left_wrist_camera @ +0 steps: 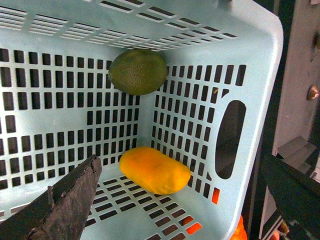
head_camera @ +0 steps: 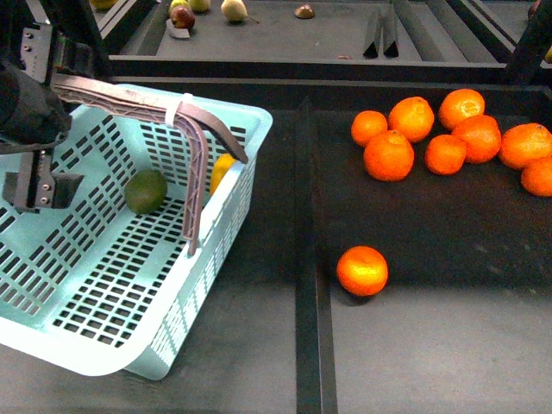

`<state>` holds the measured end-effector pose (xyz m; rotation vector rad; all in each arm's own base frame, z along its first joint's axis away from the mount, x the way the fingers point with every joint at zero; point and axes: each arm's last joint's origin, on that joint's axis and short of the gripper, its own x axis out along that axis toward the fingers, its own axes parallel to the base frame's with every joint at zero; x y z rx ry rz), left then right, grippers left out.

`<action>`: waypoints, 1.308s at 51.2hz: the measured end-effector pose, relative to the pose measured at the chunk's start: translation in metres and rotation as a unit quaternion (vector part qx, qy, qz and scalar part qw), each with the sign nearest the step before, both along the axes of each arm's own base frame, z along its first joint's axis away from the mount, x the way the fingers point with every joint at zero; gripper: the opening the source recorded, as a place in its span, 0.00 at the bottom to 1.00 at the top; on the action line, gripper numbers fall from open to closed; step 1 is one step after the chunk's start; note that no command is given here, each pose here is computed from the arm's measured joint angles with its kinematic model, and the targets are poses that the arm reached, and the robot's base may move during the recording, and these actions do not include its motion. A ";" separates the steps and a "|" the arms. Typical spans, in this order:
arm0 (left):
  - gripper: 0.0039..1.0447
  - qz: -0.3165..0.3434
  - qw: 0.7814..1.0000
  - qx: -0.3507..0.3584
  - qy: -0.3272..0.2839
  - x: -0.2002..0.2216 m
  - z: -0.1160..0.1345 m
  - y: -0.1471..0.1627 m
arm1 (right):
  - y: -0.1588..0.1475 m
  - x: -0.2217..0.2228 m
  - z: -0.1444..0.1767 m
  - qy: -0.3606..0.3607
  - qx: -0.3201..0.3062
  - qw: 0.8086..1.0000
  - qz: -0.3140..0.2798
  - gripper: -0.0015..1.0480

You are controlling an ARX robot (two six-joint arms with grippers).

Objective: Pick mango and avocado into basket

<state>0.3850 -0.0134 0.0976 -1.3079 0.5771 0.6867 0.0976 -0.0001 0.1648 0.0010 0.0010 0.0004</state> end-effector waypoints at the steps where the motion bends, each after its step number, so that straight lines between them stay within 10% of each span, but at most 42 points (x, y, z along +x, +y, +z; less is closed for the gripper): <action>1: 0.94 0.002 1.000 0.000 0.003 -0.002 0.001 0.002 | 0.000 0.000 0.000 0.000 0.000 1.000 0.000 0.93; 42: 0.93 -0.007 0.992 -0.055 -0.112 0.029 0.017 -0.026 | 0.000 0.000 0.000 0.000 0.000 1.000 0.000 0.93; 67: 0.94 -0.002 0.951 -0.109 -0.289 0.077 0.104 -0.030 | 0.000 0.000 0.000 0.000 0.000 1.000 0.000 0.93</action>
